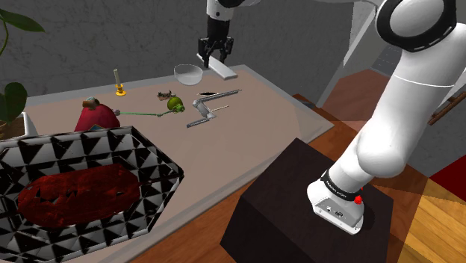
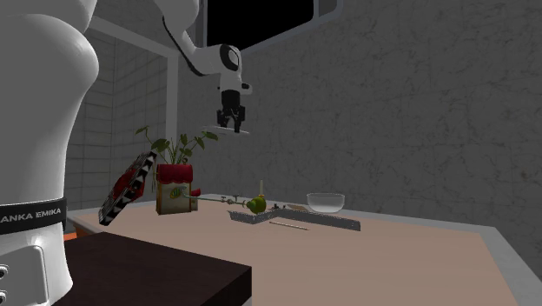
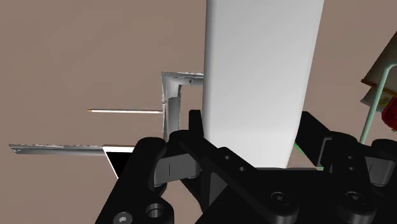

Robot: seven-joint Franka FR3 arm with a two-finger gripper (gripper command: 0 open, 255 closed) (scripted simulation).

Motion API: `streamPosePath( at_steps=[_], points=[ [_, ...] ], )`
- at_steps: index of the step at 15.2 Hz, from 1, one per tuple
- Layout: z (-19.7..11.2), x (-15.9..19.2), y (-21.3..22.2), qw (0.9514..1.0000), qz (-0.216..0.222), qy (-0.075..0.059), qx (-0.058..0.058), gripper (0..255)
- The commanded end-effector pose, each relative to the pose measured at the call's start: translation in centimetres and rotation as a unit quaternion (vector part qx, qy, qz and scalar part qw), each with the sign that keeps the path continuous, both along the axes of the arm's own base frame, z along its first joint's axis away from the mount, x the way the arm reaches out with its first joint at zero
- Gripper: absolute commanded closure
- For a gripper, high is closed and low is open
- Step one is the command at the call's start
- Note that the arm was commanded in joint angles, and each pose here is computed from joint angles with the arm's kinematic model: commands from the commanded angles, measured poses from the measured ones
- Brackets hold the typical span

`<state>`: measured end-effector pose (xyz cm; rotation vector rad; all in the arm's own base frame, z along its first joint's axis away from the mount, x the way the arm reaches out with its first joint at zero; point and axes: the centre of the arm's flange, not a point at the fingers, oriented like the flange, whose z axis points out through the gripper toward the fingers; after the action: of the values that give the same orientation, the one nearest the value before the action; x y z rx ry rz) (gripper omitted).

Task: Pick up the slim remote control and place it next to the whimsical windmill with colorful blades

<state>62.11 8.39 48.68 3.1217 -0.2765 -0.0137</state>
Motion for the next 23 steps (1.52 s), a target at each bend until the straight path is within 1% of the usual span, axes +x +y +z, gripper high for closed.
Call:
streamPosePath(
  at_steps=[1, 17, 18, 23],
  points=[
    [0.3, 0.2, 2.6, 1.0000, -0.001, 0.000, 0.000, 255],
    [0.4, 1.4, 23.7, 1.0000, -0.001, 0.000, 0.000, 255],
    [0.4, 1.5, 26.2, 1.0000, -0.001, 0.000, 0.000, 255],
    [-2.3, 1.5, 26.2, 1.0000, -0.001, 0.000, 0.000, 255]
  ],
)
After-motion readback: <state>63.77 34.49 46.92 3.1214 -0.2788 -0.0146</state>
